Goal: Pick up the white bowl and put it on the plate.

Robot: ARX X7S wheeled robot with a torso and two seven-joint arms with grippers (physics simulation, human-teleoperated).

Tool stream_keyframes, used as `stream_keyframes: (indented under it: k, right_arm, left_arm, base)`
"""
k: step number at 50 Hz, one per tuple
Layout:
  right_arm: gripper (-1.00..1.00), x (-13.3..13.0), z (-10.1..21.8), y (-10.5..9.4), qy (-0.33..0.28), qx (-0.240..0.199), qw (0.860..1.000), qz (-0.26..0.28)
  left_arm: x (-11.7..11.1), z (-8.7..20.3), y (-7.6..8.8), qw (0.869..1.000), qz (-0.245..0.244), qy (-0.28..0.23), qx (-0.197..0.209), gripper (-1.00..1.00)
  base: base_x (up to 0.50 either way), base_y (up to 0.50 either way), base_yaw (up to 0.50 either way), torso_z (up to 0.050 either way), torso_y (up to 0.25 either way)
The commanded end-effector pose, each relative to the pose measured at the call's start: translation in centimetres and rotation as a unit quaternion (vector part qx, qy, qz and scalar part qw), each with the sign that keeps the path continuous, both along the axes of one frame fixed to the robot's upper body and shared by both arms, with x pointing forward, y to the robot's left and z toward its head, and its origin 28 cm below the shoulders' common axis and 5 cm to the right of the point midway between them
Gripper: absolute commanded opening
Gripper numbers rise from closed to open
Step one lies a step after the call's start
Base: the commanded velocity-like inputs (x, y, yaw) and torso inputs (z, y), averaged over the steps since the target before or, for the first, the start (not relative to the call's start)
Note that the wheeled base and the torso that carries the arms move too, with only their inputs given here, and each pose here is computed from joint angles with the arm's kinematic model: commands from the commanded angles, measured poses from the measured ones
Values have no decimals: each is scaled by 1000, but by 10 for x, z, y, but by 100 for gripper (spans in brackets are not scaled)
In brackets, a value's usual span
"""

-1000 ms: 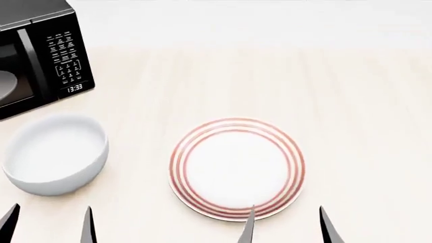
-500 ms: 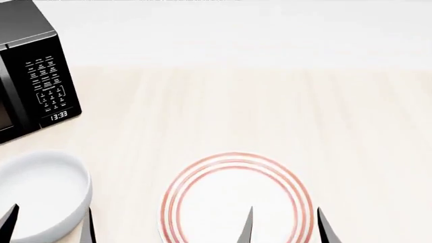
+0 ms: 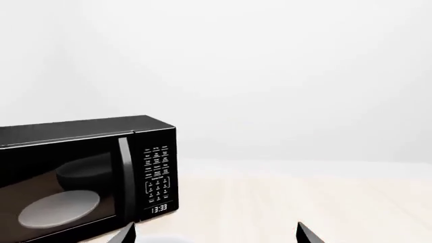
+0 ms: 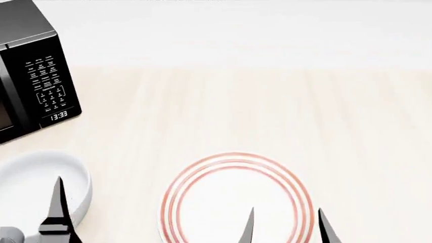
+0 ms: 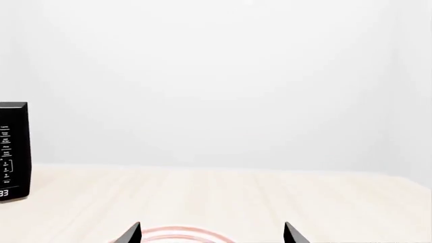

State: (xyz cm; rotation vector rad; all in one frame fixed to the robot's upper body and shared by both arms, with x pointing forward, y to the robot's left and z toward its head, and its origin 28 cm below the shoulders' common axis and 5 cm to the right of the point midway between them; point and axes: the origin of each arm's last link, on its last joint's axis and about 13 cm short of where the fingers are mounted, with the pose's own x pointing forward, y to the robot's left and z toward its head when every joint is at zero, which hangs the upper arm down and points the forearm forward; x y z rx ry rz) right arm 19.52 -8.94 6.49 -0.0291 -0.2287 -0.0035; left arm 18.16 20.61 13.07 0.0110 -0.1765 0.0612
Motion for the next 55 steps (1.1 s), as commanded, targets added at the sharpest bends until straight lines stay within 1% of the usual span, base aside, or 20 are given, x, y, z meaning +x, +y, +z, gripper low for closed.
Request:
stream_keyframes:
  k: [1, 2, 4, 9, 11, 14, 18, 19, 21, 22, 23, 26, 30, 31, 33, 34, 39, 45, 50, 55]
  right_arm:
    - [100, 1, 0, -2, -3, -1, 1000, -1]
    - [100, 1, 0, -2, -3, -1, 1000, -1]
    - [100, 1, -1, -2, -3, -1, 1000, -1]
    - [100, 1, -1, -3, -4, -1, 1000, -3]
    - [100, 1, 0, -4, -4, 1, 1000, -3]
    - [100, 1, 0, -4, -4, 2, 1000, -4]
    - [100, 0, 0, -4, -4, 1, 1000, -3]
    - [100, 1, 0, -4, -4, 1, 1000, -3]
    - [100, 1, 0, -4, -4, 1, 1000, -4]
    - [100, 1, 0, -4, -4, 1, 1000, -4]
    - [100, 1, -1, -4, -3, 0, 1000, -3]
    - [100, 0, 0, -4, -4, 0, 1000, -4]
    - [100, 0, 0, -4, -4, 1, 1000, -4]
    - [100, 0, 0, -4, -3, 1, 1000, -4]
    - [100, -1, 1, -3, -3, 1, 1000, -4]
    - [100, -1, 1, -3, -4, 0, 1000, -4]
    - [100, -2, 1, -3, -4, 0, 1000, -5]
    - [100, -2, 1, -2, -3, 1, 1000, -3]
    - [100, -2, 1, -2, -2, 1, 1000, -3]
    - [100, -2, 0, -2, -2, 1, 1000, -3]
  left_arm:
    - [3, 37, 12, 1000, 9, 13, -3, 100]
    - [4, 39, 13, 1000, 10, 13, -2, 100]
    - [9, 47, 18, 999, 27, 7, 24, 100]
    - [17, 63, 21, 999, 25, 9, 26, 100]
    - [23, 71, 23, 999, 6, 30, 8, 100]
    - [30, 72, 28, 998, 8, 59, -5, 100]
    - [43, 76, 36, 996, 14, 83, -40, 100]
    - [48, 75, 38, 993, 9, 100, -56, 100]
    - [52, 73, 39, 992, 13, 111, -63, 100]
    - [53, 73, 39, 991, 14, 113, -64, 100]
    - [56, 69, 40, 992, 24, 117, -47, 100]
    - [61, 65, 42, 988, 24, 136, -68, 100]
    - [69, 66, 47, 986, 35, 148, -70, 100]
    - [71, 67, 48, 984, 39, 154, -77, 100]
    - [74, 68, 50, 984, 45, 156, -77, 100]
    - [77, 67, 52, 982, 51, 163, -87, 100]
    - [83, 64, 56, 977, 59, 183, -92, 100]
    - [85, 61, 58, 974, 67, 207, -68, 100]
    - [89, 55, 61, 969, 70, 228, -67, 100]
    - [92, 51, 63, 964, 67, 248, -75, 100]
  base:
    - [0, 0, 0, 0, 0]
    - [0, 0, 0, 0, 0]
    - [0, 0, 0, 0, 0]
    - [0, 0, 0, 0, 0]
    - [0, 0, 0, 0, 0]
    - [0, 0, 0, 0, 0]
    - [0, 0, 0, 0, 0]
    - [0, 0, 0, 0, 0]
    - [0, 0, 0, 0, 0]
    - [0, 0, 0, 0, 0]
    - [0, 0, 0, 0, 0]
    - [0, 0, 0, 0, 0]
    - [0, 0, 0, 0, 0]
    - [0, 0, 0, 0, 0]
    - [0, 0, 0, 0, 0]
    - [0, 0, 0, 0, 0]
    - [0, 0, 0, 0, 0]
    - [0, 0, 0, 0, 0]
    - [0, 0, 0, 0, 0]
    - [0, 0, 0, 0, 0]
